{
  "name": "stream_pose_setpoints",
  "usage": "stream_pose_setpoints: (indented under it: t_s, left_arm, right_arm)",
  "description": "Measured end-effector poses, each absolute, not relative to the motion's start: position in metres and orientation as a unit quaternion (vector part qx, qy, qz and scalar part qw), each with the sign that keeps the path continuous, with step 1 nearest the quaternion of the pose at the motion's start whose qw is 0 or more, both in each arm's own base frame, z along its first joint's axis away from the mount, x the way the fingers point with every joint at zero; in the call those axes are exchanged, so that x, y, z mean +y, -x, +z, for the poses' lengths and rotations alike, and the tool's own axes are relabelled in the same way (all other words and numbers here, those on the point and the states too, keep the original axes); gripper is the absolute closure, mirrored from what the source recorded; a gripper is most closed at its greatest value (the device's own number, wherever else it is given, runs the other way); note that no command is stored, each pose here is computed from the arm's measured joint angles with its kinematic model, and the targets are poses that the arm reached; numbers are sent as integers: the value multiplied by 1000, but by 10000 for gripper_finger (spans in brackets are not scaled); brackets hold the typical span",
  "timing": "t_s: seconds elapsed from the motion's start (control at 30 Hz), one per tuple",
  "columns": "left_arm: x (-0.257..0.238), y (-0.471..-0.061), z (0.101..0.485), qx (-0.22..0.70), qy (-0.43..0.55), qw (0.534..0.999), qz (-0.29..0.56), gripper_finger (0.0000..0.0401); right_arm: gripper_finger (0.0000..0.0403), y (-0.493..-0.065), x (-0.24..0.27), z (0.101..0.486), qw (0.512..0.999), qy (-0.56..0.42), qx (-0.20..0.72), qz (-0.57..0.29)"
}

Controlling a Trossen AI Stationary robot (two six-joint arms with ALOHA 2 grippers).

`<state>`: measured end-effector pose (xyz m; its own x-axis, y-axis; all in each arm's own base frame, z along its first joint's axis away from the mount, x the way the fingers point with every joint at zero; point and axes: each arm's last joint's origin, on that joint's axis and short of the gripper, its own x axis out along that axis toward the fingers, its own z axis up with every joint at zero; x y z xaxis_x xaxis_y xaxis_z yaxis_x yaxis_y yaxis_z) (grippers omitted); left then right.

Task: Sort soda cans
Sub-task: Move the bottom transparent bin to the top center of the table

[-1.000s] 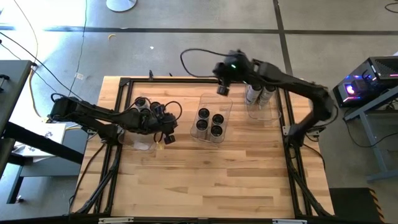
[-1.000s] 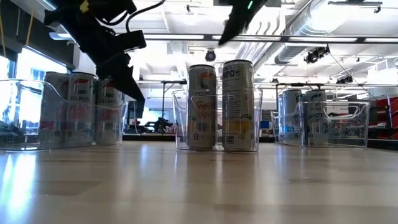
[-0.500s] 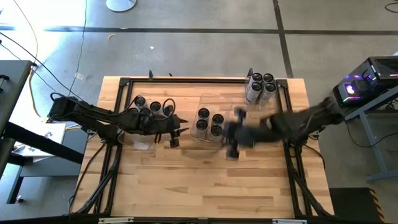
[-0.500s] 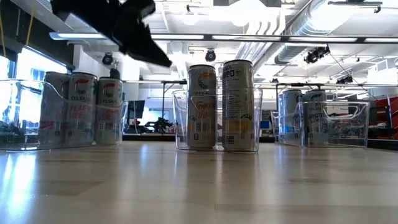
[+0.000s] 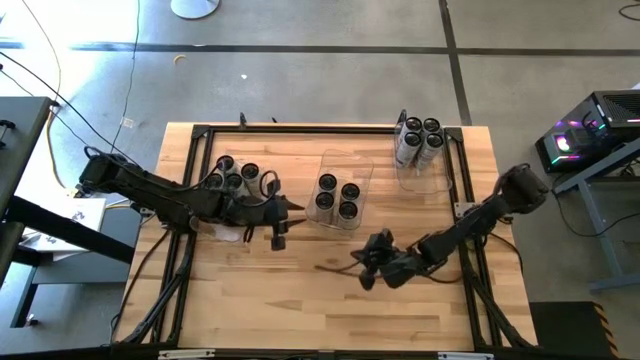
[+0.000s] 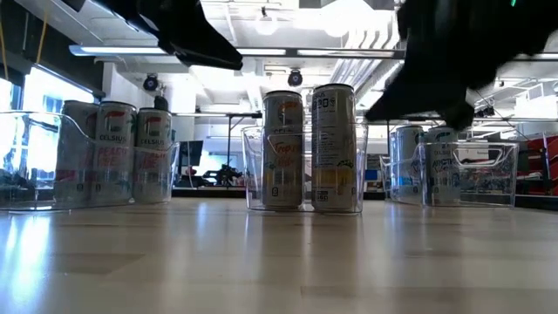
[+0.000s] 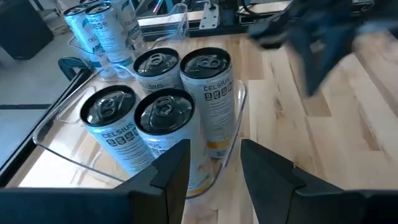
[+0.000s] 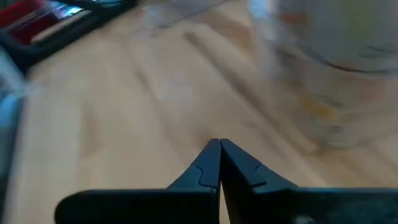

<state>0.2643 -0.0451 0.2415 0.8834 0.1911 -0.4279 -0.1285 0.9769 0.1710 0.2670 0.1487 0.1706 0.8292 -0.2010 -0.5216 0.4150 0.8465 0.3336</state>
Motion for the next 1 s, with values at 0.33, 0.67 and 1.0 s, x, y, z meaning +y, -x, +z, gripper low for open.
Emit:
stream_pose_setpoints:
  t_s: [0.33,0.67,1.0]
  left_arm:
    - [-50,-261,238,240,-31,966,97,266]
    - [-49,-261,238,241,-23,965,101,266]
    - [-49,-261,238,240,-17,965,107,266]
  right_arm:
    - [403,-279,92,134,918,-203,257,-224]
    - [403,-289,40,129,906,-157,309,-245]
    - [403,-293,2,129,900,-148,318,-257]
